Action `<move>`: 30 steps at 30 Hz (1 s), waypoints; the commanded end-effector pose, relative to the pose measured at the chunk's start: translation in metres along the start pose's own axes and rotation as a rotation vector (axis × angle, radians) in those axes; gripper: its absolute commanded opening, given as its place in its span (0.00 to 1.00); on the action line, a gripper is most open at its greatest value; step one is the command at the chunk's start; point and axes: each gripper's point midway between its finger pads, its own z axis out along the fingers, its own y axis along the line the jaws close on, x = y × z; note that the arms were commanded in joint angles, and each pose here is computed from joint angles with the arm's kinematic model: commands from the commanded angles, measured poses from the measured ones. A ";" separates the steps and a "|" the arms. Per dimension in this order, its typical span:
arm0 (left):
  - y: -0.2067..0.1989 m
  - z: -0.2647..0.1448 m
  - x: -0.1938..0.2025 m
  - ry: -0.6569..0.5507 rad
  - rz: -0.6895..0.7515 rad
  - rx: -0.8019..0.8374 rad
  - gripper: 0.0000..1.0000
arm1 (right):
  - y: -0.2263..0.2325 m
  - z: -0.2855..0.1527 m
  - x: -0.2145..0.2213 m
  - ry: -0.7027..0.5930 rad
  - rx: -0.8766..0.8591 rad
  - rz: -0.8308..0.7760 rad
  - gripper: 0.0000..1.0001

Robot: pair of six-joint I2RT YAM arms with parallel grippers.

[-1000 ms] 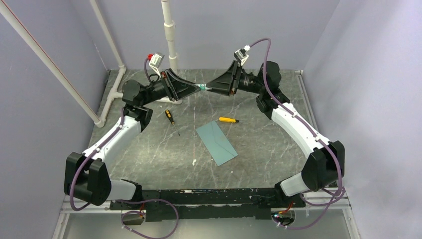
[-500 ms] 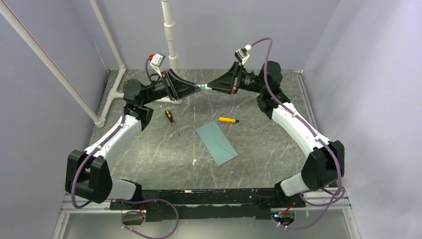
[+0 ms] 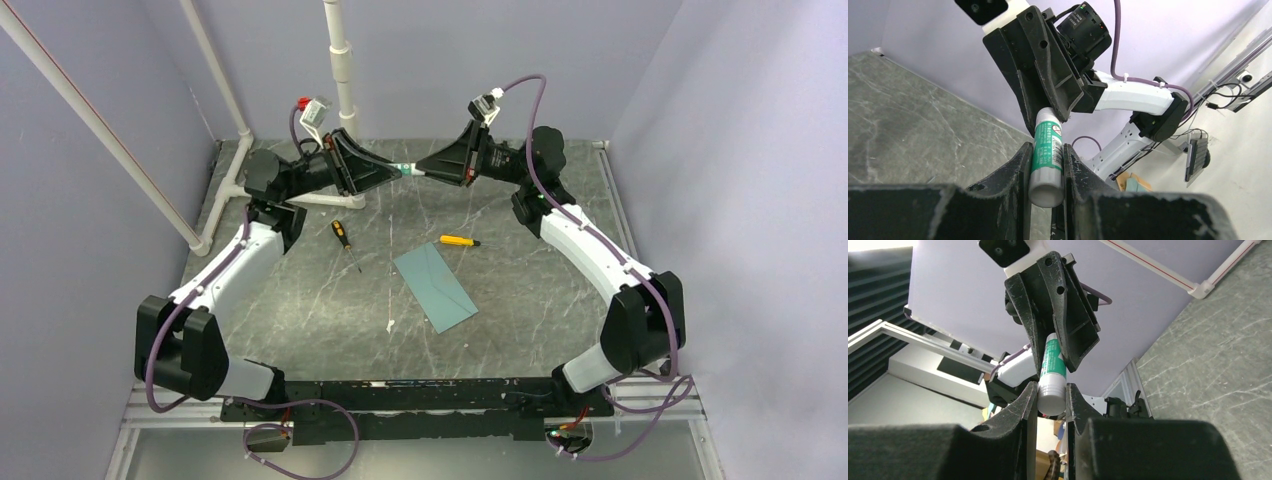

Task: Place the letter into the envelope and seal it

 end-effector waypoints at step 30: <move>0.007 0.042 0.064 0.268 -0.056 0.060 0.03 | 0.026 0.040 0.018 0.094 -0.093 -0.015 0.00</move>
